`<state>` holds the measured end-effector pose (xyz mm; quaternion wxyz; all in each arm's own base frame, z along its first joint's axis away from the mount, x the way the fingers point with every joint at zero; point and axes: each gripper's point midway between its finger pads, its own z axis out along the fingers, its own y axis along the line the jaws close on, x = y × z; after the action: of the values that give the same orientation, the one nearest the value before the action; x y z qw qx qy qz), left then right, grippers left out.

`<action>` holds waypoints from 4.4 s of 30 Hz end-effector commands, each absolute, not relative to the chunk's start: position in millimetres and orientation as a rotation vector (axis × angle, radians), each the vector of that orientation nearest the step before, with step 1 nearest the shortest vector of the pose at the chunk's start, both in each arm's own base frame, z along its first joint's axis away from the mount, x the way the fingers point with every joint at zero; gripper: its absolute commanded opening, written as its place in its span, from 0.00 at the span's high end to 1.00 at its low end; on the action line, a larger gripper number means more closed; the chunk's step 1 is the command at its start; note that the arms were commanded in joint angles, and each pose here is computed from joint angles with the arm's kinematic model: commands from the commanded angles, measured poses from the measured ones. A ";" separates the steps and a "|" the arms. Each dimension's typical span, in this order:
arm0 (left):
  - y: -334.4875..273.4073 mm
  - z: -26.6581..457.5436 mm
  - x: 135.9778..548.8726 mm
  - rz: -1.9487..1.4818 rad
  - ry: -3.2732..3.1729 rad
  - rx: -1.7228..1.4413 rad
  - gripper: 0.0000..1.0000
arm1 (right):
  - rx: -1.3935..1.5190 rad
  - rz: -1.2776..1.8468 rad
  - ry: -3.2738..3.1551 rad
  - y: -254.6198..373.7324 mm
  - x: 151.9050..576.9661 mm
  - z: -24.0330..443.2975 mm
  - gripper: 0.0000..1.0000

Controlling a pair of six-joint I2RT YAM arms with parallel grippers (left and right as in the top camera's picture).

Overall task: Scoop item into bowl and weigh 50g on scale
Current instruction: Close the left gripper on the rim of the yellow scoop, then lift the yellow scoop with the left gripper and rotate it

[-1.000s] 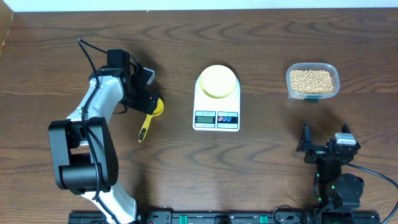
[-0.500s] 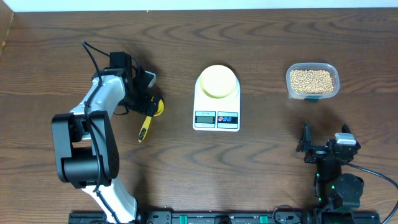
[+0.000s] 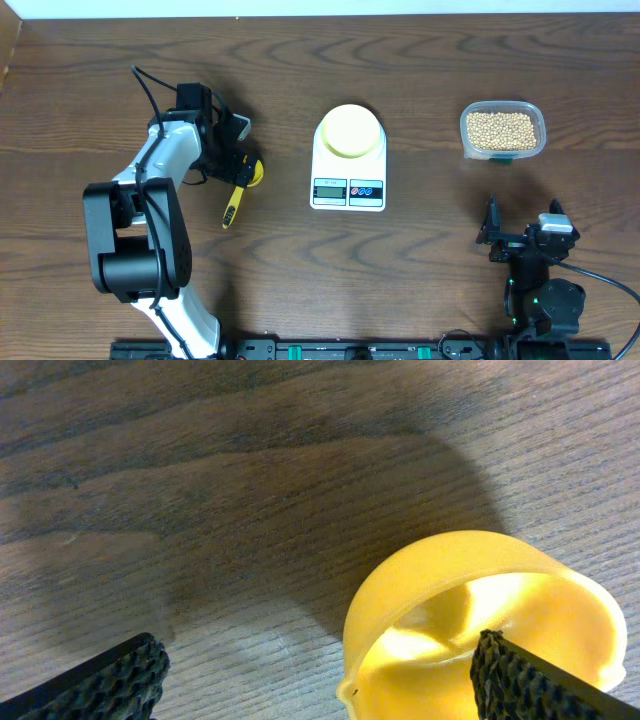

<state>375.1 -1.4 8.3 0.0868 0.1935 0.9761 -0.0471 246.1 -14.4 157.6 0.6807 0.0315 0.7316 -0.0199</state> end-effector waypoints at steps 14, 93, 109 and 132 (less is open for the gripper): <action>-2.8 4.9 373.1 -0.161 2.909 0.599 0.03 | 0.062 -0.053 1.643 -14.7 245.9 157.0 0.01; -2.9 2.1 372.7 -0.163 2.914 0.599 0.92 | 0.062 -0.053 1.643 -14.7 245.9 157.0 0.01; -2.8 2.3 372.6 -0.163 2.915 0.599 0.92 | 0.062 -0.053 1.643 -14.7 245.9 157.0 0.01; -2.0 42.2 382.8 -0.116 2.810 0.584 0.92 | 0.062 -0.053 1.643 -14.7 245.9 157.0 0.01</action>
<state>381.4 -1.1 29.5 0.1168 0.2023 0.9716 -0.0387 246.1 -14.4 157.6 0.6807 0.0315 0.7316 -0.0199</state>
